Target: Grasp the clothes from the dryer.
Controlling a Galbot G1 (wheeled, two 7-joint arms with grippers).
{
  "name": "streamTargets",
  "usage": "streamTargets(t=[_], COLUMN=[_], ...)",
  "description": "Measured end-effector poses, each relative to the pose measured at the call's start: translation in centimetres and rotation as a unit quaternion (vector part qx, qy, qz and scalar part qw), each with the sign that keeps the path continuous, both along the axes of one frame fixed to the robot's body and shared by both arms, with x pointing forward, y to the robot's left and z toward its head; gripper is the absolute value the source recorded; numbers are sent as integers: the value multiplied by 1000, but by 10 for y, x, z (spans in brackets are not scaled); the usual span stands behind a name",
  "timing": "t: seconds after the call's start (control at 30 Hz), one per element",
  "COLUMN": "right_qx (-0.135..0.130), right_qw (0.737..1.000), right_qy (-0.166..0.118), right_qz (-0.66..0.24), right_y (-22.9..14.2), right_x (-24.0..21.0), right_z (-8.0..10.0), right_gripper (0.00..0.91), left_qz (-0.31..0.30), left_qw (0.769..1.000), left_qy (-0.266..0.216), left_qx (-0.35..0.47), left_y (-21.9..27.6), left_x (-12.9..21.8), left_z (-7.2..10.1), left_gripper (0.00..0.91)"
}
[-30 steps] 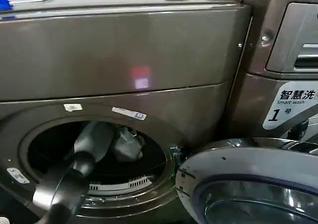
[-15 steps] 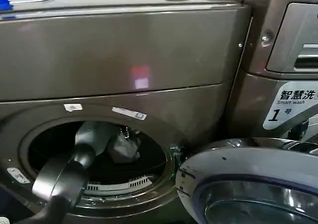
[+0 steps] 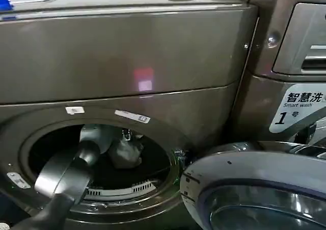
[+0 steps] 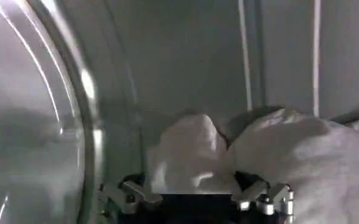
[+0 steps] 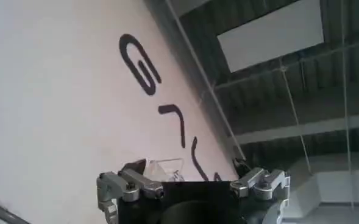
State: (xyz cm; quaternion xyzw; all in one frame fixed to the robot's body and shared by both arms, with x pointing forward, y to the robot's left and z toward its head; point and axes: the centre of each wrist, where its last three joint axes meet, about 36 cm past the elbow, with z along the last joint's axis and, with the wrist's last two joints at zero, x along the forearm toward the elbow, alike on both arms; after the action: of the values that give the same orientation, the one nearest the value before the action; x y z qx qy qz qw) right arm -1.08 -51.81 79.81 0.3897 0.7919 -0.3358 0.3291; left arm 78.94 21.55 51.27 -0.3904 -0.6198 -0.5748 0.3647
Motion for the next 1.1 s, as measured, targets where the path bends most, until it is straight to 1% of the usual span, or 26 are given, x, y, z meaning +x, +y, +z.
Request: streamTargets(t=[0.03, 0.07, 0.1, 0.13, 0.17, 0.2, 0.23, 0.27, 0.3, 0.33, 0.37, 0.4, 0.43, 0.53, 0.8, 1.1], right_qx=[0, 0, 0, 0, 0, 0, 0, 0, 0, 0, -1, -1, -1, -2, -1, -1], right_qw=[1000, 1000, 1000, 1000, 1000, 1000, 1000, 1000, 1000, 1000, 1000, 1000, 1000, 1000, 1000, 1000], right_qy=[0, 0, 0, 0, 0, 1, 1, 1, 1, 1, 1, 0, 0, 0, 0, -1], right_qz=[0, 0, 0, 0, 0, 0, 0, 0, 0, 0, 0, 0, 0, 0, -4, -6], right_y=[0, 0, 0, 0, -1, -1, -1, -1, -1, -1, -1, -1, -1, -1, -1, -1], right_x=[0, 0, 0, 0, 0, 0, 0, 0, 0, 0, 0, 0, 0, 0, -3, -4], right_z=[0, 0, 0, 0, 0, 0, 0, -1, 0, 0, 0, 0, 0, 0, 0, 0], right_gripper=[907, 907, 907, 907, 907, 907, 907, 907, 907, 907, 907, 907, 907, 907, 907, 907], left_qz=[-1, -1, -1, -1, -1, -1, -1, -1, -1, -1, 0, 0, 0, 0, -5, -3], left_qw=[1000, 1000, 1000, 1000, 1000, 1000, 1000, 1000, 999, 999, 999, 999, 999, 999, 999, 999], left_qy=[4, 7, 10, 12, 15, 18, 21, 25, 28, 30, 32, 33, 34, 38, 45, 47], left_qx=[2, 4, 7, 8, 10, 12, 14, 16, 18, 18, 19, 20, 20, 23, 24, 11], left_y=[0, -1, -1, 0, 0, 0, 1, 1, 2, 2, 3, 3, 4, 5, 5, 11], left_x=[0, 0, -1, -1, -1, -1, -1, -2, -2, -2, -3, -3, -3, -3, -3, -5], left_z=[-1, -2, -3, -4, -5, -6, -7, -9, -11, -12, -12, -12, -12, -13, -13, -19], left_gripper=[774, 648, 648, 512, 410, 375, 375, 228, 182, 159, 102, 102, 57, 0, 0, 0])
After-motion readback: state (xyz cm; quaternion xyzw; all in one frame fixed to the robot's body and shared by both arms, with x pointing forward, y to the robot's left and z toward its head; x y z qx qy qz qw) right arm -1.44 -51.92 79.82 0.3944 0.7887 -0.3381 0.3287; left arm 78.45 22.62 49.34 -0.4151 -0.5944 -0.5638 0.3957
